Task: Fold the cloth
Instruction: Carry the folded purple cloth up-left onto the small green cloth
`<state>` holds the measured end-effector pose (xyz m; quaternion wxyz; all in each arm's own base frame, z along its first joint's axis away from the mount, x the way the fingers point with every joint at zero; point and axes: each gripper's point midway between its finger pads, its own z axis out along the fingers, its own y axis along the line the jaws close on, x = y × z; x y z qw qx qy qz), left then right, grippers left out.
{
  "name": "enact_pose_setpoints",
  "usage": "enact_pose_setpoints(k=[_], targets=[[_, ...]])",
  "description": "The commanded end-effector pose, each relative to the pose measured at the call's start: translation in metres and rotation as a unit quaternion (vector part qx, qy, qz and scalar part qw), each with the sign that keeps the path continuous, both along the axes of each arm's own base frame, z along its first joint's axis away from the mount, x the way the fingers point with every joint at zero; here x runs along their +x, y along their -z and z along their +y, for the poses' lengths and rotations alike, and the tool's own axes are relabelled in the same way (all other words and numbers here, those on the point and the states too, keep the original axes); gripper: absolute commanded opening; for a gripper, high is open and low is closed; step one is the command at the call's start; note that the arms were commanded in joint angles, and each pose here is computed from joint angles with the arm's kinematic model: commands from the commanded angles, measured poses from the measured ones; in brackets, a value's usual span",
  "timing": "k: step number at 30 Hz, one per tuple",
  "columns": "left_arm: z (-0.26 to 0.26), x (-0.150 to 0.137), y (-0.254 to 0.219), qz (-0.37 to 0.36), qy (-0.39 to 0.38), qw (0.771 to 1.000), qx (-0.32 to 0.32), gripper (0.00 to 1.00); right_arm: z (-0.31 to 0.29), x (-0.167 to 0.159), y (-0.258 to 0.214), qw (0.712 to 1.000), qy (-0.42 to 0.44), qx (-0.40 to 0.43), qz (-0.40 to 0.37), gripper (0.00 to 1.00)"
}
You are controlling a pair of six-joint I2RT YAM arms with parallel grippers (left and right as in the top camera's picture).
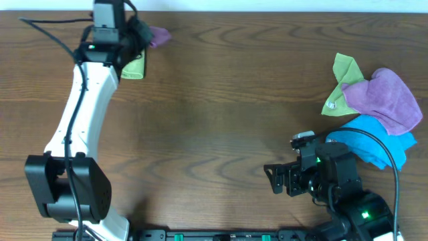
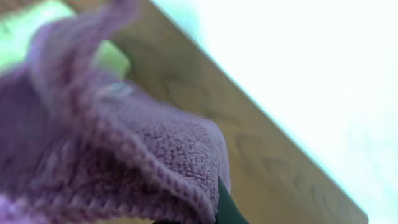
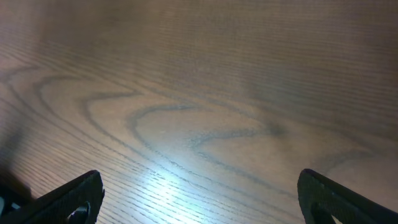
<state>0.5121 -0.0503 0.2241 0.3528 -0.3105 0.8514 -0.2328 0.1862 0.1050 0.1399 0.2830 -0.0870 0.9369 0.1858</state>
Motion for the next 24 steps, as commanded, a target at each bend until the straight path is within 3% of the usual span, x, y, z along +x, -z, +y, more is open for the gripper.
enact_pose_setpoints(k=[1,15,24], targets=[[0.028,0.02,-0.014,-0.04,-0.024,0.998,0.032,0.06,-0.003,0.0,0.002,1.0,0.012,0.001,0.004,0.99],[0.049,0.101,0.019,-0.068,-0.004,0.993,0.097,0.06,-0.003,0.0,0.002,1.0,0.012,0.001,0.004,0.99],[0.068,0.101,0.04,-0.042,-0.001,0.986,0.164,0.06,-0.003,0.0,0.002,1.0,0.012,0.001,0.004,0.99]])
